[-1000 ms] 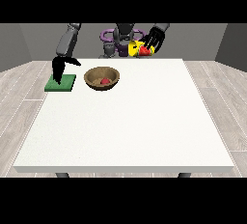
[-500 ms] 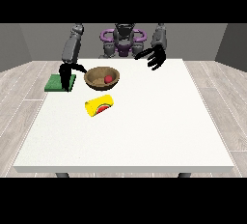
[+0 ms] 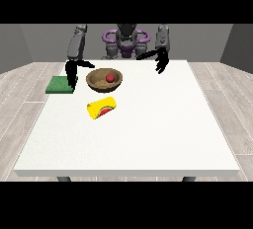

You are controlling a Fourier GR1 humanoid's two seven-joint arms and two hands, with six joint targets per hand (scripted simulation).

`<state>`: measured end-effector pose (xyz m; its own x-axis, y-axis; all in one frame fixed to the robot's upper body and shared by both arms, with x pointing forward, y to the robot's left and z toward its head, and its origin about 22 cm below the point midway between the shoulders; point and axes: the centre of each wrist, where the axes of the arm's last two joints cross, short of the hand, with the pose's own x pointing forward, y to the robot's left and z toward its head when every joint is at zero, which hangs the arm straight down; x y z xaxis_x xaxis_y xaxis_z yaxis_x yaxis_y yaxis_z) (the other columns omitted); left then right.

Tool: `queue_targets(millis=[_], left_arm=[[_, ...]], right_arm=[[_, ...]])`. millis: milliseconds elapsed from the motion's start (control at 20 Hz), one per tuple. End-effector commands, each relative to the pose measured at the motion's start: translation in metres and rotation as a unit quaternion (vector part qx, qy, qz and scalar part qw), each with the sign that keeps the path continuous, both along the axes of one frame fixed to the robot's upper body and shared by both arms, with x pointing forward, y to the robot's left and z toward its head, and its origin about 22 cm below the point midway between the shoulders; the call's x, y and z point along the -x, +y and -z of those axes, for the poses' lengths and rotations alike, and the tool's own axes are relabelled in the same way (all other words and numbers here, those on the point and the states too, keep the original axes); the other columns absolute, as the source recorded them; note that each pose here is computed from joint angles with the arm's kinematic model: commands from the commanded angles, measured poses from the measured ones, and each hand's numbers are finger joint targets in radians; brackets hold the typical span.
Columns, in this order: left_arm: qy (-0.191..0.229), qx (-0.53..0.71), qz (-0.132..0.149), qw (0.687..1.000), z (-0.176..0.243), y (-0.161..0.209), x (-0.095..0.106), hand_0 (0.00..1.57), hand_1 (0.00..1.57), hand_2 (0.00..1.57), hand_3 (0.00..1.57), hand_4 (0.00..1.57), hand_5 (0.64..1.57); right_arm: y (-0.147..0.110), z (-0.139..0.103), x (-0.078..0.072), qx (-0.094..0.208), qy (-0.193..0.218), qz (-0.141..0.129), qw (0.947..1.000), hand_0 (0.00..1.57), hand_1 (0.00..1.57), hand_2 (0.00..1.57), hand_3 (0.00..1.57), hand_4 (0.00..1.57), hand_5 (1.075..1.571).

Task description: Pick the cup and pour the ball into the bowl, then pick the bowl and place it on the pad

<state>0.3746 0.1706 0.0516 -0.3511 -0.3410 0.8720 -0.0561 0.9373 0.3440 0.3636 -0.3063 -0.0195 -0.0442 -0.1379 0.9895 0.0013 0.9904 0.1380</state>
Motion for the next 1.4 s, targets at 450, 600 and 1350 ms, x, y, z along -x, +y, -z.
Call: queue_targets(millis=[450,600,1350], left_arm=[[-0.064,-0.001,0.045,0.997,-0.071,-0.010,-0.007,0.00,0.00,0.00,0.00,0.00,1.557],[-0.045,-0.011,0.059,0.997,-0.040,-0.022,0.006,0.00,0.00,0.00,0.00,0.00,1.558],[-0.011,-0.007,0.042,0.999,-0.020,0.013,0.010,0.00,0.00,0.00,0.00,0.00,1.566]], right_arm=[[-0.016,0.029,0.014,-0.039,-0.025,0.043,0.9980,0.00,0.00,0.00,0.00,0.13,1.531],[0.000,0.040,0.021,-0.048,-0.006,0.044,0.9978,0.00,0.00,0.00,0.00,0.19,1.528],[0.069,0.046,0.007,-0.062,0.076,0.042,0.9943,0.00,0.00,0.00,0.00,0.38,1.550]])
